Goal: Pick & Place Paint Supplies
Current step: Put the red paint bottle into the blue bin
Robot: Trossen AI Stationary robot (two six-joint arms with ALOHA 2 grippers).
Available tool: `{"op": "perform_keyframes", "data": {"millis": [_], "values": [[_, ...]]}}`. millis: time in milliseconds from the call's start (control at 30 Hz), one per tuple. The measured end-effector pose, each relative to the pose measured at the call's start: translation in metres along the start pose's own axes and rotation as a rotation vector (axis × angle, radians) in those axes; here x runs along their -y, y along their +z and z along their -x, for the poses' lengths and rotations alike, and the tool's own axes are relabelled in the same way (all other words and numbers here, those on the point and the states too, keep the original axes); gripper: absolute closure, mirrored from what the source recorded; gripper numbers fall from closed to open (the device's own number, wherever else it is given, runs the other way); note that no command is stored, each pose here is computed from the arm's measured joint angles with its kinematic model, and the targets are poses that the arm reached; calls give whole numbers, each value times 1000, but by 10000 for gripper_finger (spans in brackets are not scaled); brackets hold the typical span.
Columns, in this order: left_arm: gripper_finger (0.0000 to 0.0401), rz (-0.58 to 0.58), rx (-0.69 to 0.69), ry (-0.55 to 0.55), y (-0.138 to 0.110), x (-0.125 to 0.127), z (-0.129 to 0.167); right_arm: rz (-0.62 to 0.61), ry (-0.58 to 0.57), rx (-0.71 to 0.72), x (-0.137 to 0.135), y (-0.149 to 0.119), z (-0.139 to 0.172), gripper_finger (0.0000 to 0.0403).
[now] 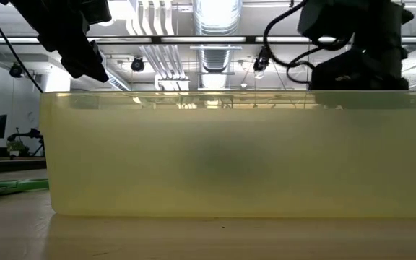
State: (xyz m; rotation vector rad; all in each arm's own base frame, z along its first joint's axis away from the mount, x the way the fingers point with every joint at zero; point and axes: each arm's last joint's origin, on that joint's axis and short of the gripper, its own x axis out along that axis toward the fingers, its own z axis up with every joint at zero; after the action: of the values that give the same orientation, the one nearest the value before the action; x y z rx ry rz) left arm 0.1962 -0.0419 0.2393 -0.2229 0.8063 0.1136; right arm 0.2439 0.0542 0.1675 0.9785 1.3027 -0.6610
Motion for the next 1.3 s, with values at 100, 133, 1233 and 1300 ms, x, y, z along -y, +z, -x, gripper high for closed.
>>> {"op": "perform_keyframes", "data": {"millis": [100, 133, 1233, 1300], "values": [[275, 0, 0, 0, 0, 0, 0, 0, -27, -11, -2, 2, -9, 239], [275, 0, 0, 0, 0, 0, 0, -1, -40, -16, -2, 2, -12, 239], [275, -41, 143, -5, 13, 4, 2, -33, 365, 499, 1, 6, 68, 295], [275, -74, 254, 9, 24, 7, 5, -35, 465, 567, -1, 7, 82, 295]]}}
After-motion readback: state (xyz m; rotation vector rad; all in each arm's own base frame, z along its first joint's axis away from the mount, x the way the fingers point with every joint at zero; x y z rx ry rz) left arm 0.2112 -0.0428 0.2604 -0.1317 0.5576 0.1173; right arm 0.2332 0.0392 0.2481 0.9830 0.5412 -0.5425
